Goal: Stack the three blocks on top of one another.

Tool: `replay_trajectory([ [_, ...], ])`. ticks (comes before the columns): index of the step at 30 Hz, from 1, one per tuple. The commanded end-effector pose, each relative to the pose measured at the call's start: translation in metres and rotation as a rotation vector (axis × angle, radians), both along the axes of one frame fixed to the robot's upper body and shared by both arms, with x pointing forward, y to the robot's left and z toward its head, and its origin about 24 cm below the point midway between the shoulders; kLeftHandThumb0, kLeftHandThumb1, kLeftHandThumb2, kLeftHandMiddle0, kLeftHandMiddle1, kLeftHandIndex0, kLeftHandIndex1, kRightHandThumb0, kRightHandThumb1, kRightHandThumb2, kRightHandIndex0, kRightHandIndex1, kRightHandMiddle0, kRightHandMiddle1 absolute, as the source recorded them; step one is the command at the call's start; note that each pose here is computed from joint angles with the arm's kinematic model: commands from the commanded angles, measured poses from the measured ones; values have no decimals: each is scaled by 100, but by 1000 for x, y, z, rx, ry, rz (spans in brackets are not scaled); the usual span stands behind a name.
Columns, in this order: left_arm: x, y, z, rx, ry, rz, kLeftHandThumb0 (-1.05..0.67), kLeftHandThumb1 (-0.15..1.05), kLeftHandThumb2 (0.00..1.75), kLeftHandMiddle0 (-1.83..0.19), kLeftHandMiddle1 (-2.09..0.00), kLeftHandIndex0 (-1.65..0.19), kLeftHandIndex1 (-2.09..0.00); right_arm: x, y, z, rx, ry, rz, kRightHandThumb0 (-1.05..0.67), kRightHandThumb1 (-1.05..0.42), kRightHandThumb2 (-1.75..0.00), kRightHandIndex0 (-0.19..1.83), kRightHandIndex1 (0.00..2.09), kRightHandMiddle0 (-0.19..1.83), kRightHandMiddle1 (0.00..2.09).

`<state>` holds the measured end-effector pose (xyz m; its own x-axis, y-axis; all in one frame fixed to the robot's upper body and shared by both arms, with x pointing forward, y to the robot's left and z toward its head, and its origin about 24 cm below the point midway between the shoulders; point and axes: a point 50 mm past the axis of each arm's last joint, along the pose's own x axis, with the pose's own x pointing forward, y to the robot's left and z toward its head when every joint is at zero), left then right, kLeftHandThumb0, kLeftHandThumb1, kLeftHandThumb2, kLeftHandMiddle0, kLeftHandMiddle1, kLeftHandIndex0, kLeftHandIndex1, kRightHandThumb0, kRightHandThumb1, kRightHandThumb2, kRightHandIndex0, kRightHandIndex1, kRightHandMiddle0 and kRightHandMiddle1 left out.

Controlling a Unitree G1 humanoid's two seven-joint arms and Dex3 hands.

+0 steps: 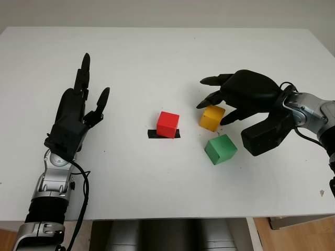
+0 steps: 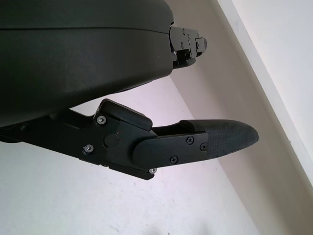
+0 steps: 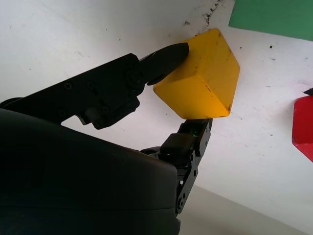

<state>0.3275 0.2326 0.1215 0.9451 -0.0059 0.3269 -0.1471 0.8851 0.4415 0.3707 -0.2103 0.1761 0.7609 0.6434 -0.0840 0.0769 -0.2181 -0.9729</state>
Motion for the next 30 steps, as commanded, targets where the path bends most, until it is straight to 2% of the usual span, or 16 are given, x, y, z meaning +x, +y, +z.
replay_trajectory([
  [1,-2,0,0,17,-4,1,-81,105,56,3,-5,6,-5,1,2,4,-3,-8,9,-35,-90,-6,40,6,90,46],
  [3,-2,-1,0,20,0,-2,-81,105,57,3,-5,6,-5,1,2,4,-7,-9,8,-35,-91,-5,41,6,76,74],
  [6,-2,-1,0,30,7,1,-79,105,56,3,-5,7,-5,2,1,5,-12,0,-3,-36,-91,-6,41,5,70,83],
  [18,0,-2,1,14,30,-22,-74,105,50,6,-5,10,-4,9,-1,20,75,134,-126,-33,-90,-5,33,4,64,91],
  [30,1,-4,0,-12,45,-45,-76,105,50,9,-5,13,-4,16,2,41,303,252,-191,-25,-89,-5,27,4,57,101],
])
